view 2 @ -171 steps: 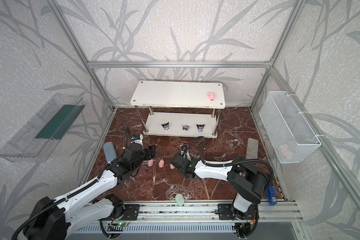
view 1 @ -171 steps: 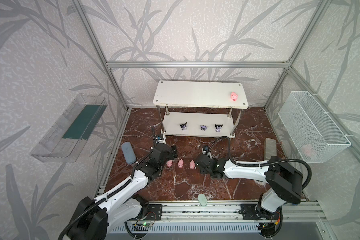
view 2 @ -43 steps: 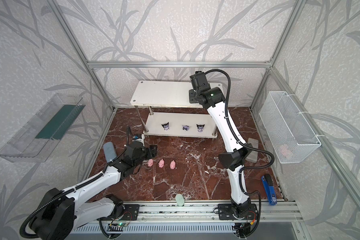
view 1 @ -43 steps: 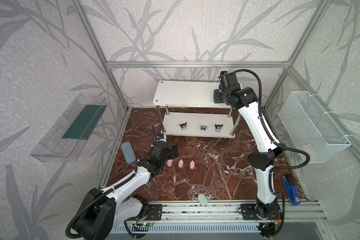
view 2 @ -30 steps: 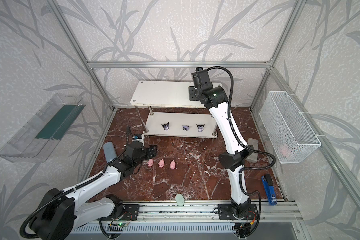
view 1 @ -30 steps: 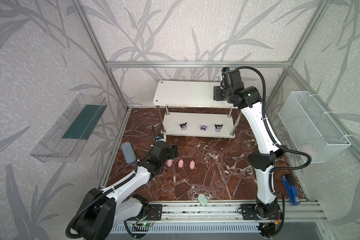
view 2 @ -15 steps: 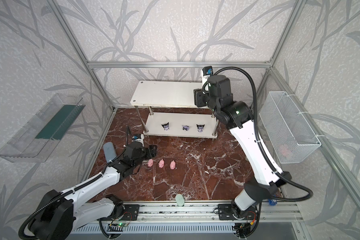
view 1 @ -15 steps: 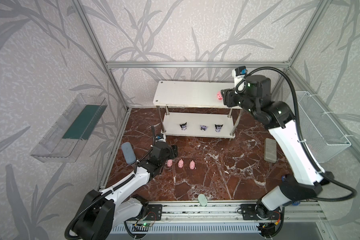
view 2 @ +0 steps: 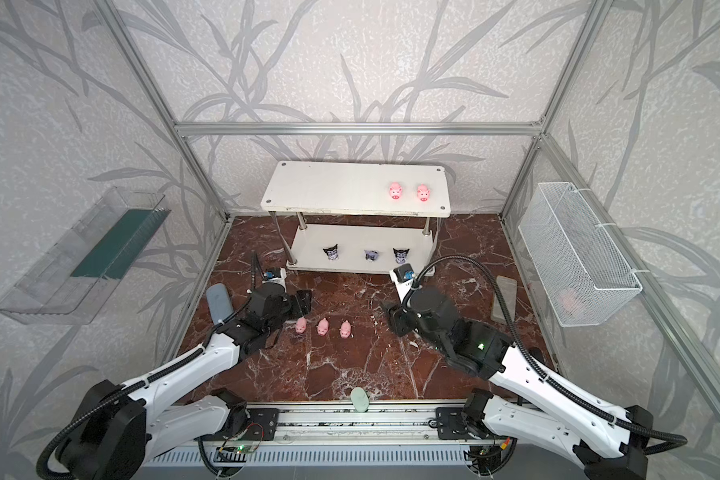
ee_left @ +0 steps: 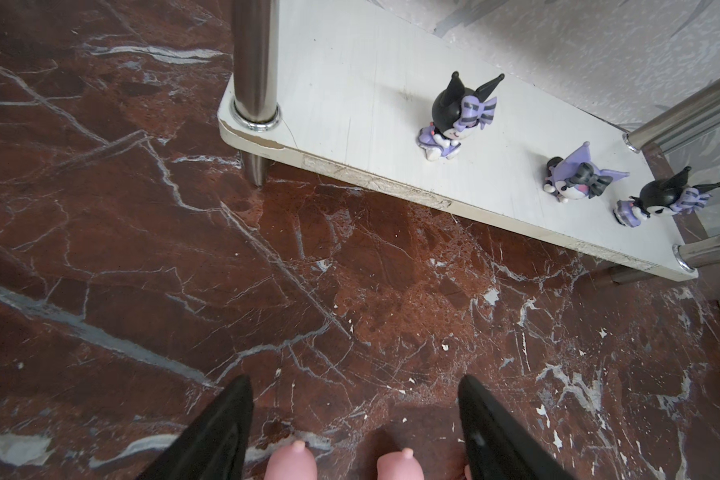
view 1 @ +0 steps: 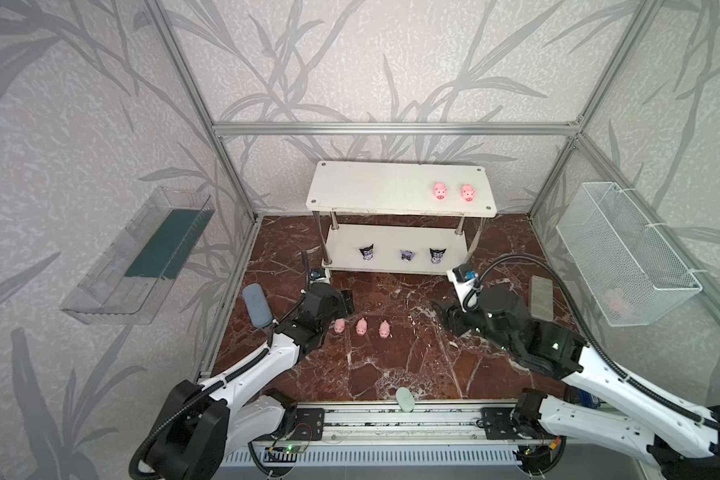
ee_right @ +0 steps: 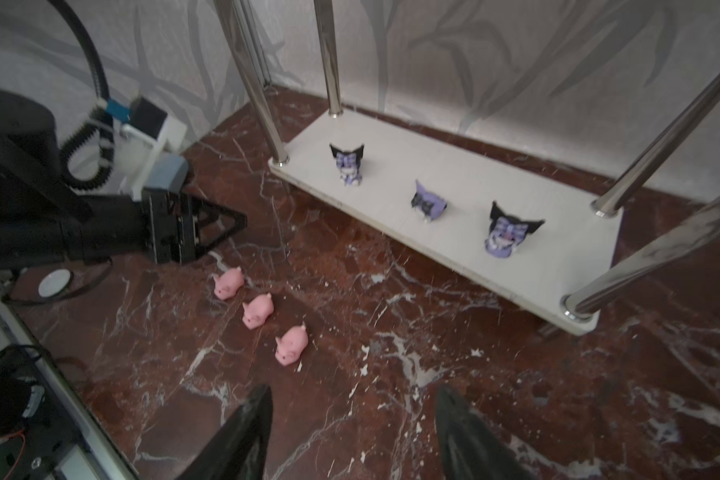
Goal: Place and organize the plastic toys onto the shelf
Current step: 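Withdraw the right gripper from the shelf toward the remaining pink pigs, then lower the right gripper onto the pink pig nearest it and close, then lift the pink pig with the right gripper and carry it over the top shelf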
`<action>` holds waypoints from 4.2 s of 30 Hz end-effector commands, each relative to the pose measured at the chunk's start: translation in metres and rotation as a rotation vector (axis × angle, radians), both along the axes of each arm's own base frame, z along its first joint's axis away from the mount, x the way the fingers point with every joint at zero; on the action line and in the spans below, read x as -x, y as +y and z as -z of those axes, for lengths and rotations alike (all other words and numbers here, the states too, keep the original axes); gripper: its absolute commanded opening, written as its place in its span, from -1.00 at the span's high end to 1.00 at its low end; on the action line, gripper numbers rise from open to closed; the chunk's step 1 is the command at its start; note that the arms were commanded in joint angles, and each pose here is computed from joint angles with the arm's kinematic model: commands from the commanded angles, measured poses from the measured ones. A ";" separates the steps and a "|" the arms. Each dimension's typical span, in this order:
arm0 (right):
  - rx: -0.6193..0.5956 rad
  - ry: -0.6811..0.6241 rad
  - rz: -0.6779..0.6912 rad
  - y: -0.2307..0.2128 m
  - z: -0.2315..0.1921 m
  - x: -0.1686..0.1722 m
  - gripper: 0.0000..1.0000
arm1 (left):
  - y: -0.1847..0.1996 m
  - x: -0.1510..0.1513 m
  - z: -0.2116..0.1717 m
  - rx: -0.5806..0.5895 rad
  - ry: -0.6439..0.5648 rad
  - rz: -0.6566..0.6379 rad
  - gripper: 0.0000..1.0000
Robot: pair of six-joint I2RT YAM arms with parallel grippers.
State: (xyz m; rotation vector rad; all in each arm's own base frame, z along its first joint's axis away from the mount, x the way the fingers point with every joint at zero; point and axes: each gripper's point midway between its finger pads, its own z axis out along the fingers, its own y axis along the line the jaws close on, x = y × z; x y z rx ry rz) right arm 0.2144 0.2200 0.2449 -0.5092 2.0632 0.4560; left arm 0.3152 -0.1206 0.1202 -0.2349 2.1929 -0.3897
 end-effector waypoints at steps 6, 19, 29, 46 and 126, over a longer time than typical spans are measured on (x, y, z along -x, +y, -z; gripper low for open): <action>-0.061 0.230 0.043 0.057 0.076 0.009 -0.37 | 0.007 -0.002 -0.009 0.013 -0.016 -0.046 -0.52; 0.074 0.433 -0.004 0.140 0.148 0.002 -0.41 | 0.013 0.004 -0.005 0.017 -0.012 -0.077 -0.52; 0.176 0.468 0.020 0.143 0.184 -0.002 -0.40 | 0.011 0.001 -0.002 0.018 -0.011 -0.072 -0.52; 0.229 0.485 0.101 0.137 0.214 -0.023 -0.27 | 0.010 0.002 0.001 0.019 -0.001 -0.064 -0.52; 0.077 0.003 0.209 0.068 -0.160 -0.215 0.42 | 0.006 0.001 0.014 0.049 0.007 -0.042 -0.52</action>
